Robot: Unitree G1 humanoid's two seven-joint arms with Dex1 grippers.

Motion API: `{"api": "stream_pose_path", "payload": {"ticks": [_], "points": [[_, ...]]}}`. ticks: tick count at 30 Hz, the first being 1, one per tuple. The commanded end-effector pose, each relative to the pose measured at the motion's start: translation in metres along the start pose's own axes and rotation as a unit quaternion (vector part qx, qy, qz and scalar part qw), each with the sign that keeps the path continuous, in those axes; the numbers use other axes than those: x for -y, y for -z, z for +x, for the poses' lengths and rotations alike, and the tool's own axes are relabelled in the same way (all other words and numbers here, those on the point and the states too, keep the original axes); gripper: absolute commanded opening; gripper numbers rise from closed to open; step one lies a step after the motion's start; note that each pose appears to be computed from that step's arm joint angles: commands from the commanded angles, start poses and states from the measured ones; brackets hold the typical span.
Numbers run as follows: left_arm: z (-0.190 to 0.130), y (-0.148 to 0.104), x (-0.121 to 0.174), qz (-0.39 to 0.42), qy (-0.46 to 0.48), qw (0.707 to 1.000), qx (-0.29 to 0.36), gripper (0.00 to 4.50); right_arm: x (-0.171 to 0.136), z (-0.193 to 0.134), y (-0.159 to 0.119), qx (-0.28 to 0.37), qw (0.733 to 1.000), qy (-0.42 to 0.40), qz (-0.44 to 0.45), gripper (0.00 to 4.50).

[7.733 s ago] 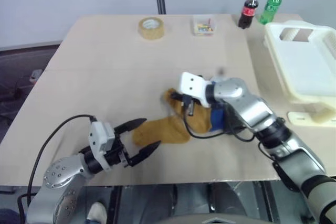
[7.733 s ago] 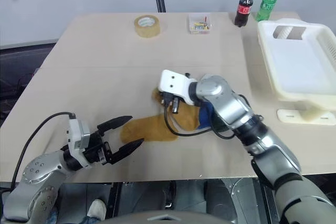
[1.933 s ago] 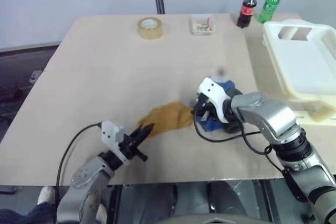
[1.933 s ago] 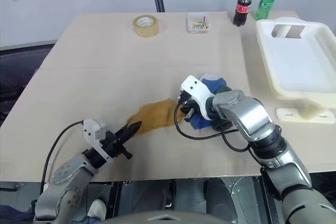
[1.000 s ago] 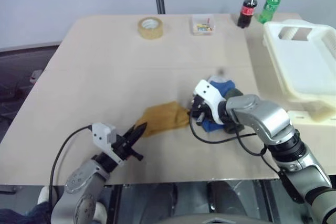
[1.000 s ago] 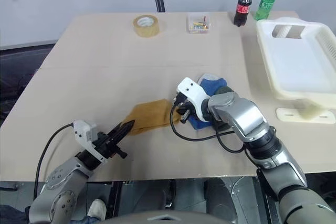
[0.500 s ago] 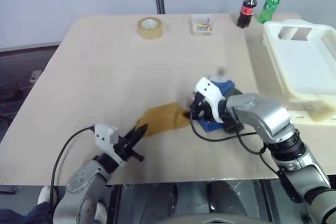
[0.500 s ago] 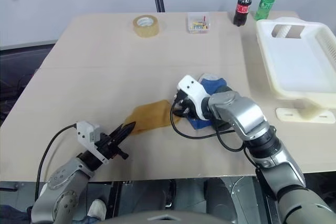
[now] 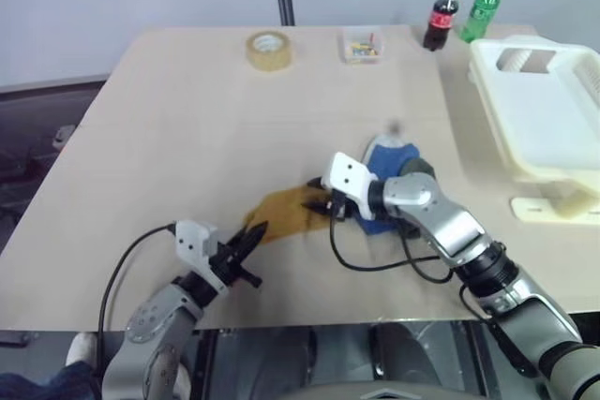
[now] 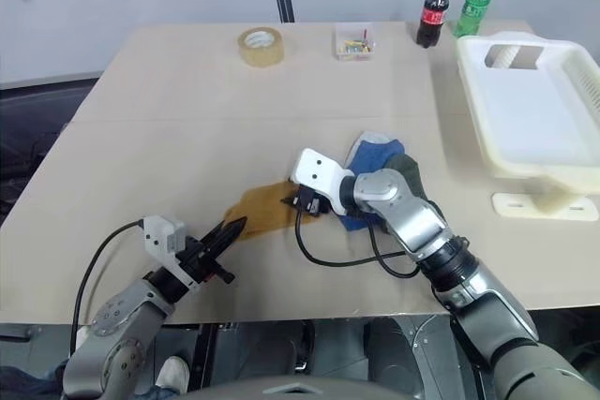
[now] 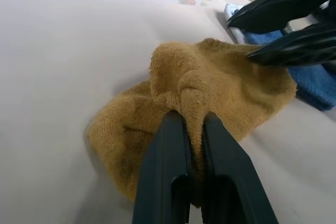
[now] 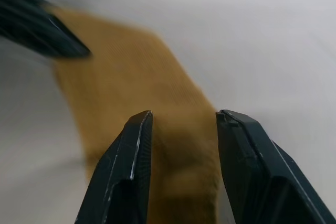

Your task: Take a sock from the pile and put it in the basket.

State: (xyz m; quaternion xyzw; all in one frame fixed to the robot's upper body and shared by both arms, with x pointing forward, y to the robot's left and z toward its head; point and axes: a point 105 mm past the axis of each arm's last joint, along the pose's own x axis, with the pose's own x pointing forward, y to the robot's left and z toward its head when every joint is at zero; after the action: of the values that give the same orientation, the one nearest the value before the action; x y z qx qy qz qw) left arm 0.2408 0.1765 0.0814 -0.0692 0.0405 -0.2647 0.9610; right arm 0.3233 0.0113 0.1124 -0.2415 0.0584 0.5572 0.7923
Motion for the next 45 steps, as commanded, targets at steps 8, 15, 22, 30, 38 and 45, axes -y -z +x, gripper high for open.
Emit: {"api": "stream_pose_path", "payload": {"ticks": [8, 15, 22, 30, 38, 45], "points": [[-0.005, -0.013, -0.009, 0.016, -0.013, 0.999, 0.028, 2.52, -0.006, 0.006, 0.018, -0.049, 0.999, -0.008, -0.009, 2.01], [-0.013, -0.027, -0.020, 0.047, -0.056, 0.995, 0.071, 4.43, -0.012, 0.006, 0.022, -0.056, 0.998, -0.013, -0.007, 2.01], [-0.024, 0.012, -0.021, -0.021, -0.080, 0.996, -0.012, 4.43, -0.016, 0.007, 0.022, -0.057, 0.998, -0.017, -0.011, 2.01], [-0.015, 0.027, 0.005, -0.169, -0.028, 0.983, -0.062, 4.43, -0.017, 0.010, 0.022, -0.057, 0.998, -0.015, -0.014, 2.01], [-0.004, 0.033, 0.016, -0.323, 0.004, 0.939, -0.114, 4.43, -0.018, 0.011, 0.021, -0.058, 0.998, -0.010, -0.017, 2.01], [0.014, 0.012, 0.030, -0.408, 0.061, 0.906, -0.098, 4.43, -0.017, 0.011, 0.021, -0.057, 0.998, -0.004, -0.016, 2.01]]}}
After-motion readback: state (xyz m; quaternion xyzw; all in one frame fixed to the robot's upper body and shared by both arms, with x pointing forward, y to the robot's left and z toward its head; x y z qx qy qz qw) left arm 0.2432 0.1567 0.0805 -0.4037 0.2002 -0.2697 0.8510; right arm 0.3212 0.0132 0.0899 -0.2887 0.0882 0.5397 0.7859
